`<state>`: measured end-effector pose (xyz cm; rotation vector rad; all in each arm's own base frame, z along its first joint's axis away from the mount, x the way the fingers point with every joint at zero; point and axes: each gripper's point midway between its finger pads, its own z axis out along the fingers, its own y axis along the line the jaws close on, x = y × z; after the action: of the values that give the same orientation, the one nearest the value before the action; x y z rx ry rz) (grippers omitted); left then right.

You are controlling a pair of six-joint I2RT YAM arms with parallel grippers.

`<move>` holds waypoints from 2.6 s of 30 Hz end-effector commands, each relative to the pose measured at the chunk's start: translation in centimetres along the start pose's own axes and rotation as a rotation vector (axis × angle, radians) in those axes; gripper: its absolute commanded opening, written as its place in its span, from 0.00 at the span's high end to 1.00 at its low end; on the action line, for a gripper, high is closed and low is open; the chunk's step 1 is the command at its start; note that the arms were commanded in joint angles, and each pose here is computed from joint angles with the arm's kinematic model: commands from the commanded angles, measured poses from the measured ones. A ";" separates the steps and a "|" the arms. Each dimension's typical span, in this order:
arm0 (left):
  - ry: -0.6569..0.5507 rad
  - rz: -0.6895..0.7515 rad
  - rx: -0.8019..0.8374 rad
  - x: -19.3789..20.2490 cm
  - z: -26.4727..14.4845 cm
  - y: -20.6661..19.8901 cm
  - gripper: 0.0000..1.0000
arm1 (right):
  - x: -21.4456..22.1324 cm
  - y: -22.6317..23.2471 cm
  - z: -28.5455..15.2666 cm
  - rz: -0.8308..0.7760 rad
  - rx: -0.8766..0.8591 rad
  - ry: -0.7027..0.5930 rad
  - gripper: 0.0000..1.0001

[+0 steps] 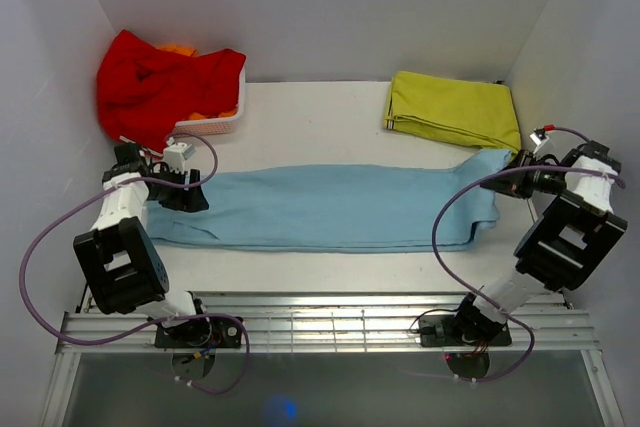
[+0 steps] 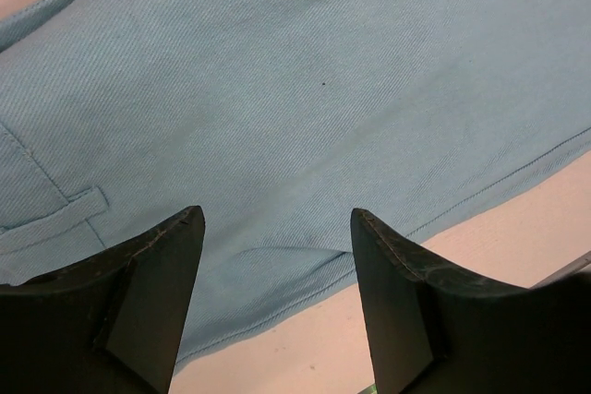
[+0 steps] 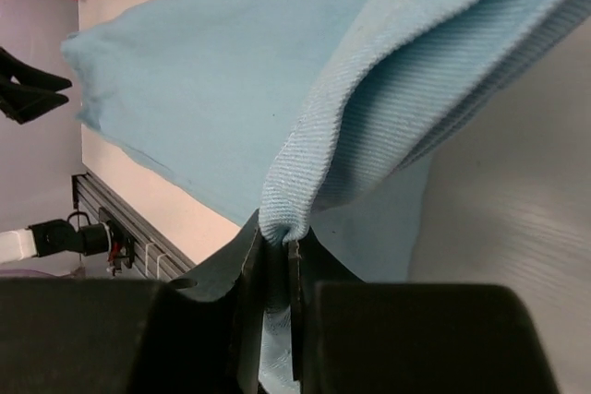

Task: Fold and stack the trousers
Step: Fold the trousers

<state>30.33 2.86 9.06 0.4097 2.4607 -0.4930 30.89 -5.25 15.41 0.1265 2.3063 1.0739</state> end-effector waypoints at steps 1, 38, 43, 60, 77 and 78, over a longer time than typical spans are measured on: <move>-0.030 0.021 -0.002 -0.3 -0.5 -0.3 0.25 | -3.0 2.9 0.5 -0.158 0.001 -0.197 0.92; 0.081 -0.194 0.070 4.4 4.4 0.1 0.25 | 11.8 24.8 28.7 -0.246 -0.334 0.219 0.92; 0.089 -0.199 0.071 4.8 4.5 0.0 0.24 | 13.0 26.5 30.2 -0.224 -0.336 0.225 0.92; 0.101 -0.203 0.080 5.4 4.7 -0.2 0.23 | 17.9 26.3 33.2 -0.109 -0.284 0.358 0.92; 0.102 -0.202 0.081 5.5 4.7 -0.3 0.21 | 20.3 27.6 34.2 -0.045 -0.306 0.425 0.46; 0.097 -0.201 0.085 5.3 4.6 -0.4 0.21 | 20.1 27.9 34.3 -0.056 -0.319 0.423 0.25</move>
<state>29.61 1.96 3.44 0.2342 2.5560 -0.6438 28.72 40.75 6.89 -0.2281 2.5267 1.4446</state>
